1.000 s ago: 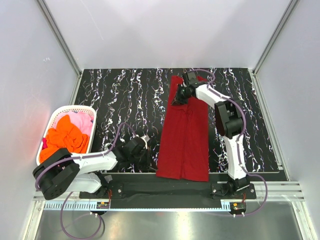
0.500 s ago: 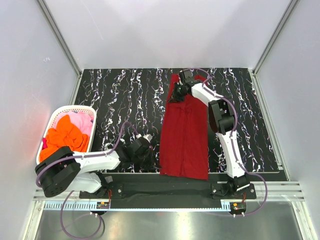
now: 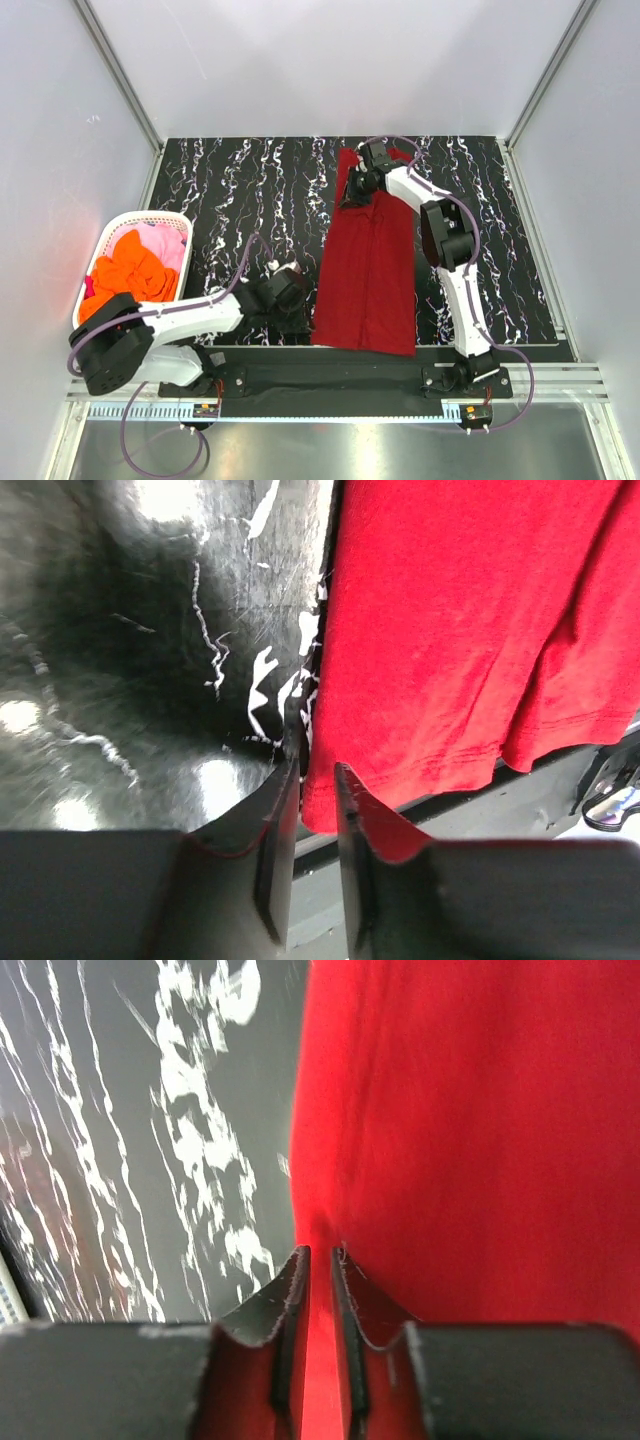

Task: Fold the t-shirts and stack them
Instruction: Fold the tshirt

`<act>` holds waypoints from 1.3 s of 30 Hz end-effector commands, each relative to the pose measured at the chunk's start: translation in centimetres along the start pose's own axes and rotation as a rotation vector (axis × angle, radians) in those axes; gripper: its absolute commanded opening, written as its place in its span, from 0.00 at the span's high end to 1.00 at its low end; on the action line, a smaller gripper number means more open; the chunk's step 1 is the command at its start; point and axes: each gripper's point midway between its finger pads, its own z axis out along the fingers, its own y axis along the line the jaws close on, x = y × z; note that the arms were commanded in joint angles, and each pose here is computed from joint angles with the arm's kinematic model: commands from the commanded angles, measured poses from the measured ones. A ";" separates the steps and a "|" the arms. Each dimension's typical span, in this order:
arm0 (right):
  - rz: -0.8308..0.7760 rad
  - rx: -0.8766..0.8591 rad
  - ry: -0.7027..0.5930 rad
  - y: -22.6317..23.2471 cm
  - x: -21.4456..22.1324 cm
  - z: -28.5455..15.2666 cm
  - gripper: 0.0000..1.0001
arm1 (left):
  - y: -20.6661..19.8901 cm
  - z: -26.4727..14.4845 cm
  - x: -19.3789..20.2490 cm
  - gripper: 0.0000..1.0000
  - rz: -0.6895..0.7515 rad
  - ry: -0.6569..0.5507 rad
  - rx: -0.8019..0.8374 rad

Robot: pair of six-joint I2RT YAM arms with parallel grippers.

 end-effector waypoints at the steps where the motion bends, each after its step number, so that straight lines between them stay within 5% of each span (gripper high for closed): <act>1: -0.056 0.019 -0.055 1.7 -1.2 -5.2 0.78 | -1.6 -2.3 -2.8 0.73 0.083 -0.119 0.002; 12: 0.012 0.080 -0.078 0.0 -0.3 -8.6 0.75 | -3.3 -3.4 -3.5 0.59 0.153 -0.099 0.051; 28: 0.027 0.197 0.009 -6.1 2.0 -4.0 0.75 | -3.2 -1.7 -2.6 0.55 0.183 0.019 0.118; 35: 0.037 0.228 -0.066 -4.0 -0.3 -9.5 0.70 | -2.4 -1.6 -1.3 0.54 0.254 0.089 0.121; 39: 0.088 0.280 -0.078 -3.4 0.7 -13.8 0.55 | -2.3 -2.0 -1.6 0.49 0.278 0.081 0.126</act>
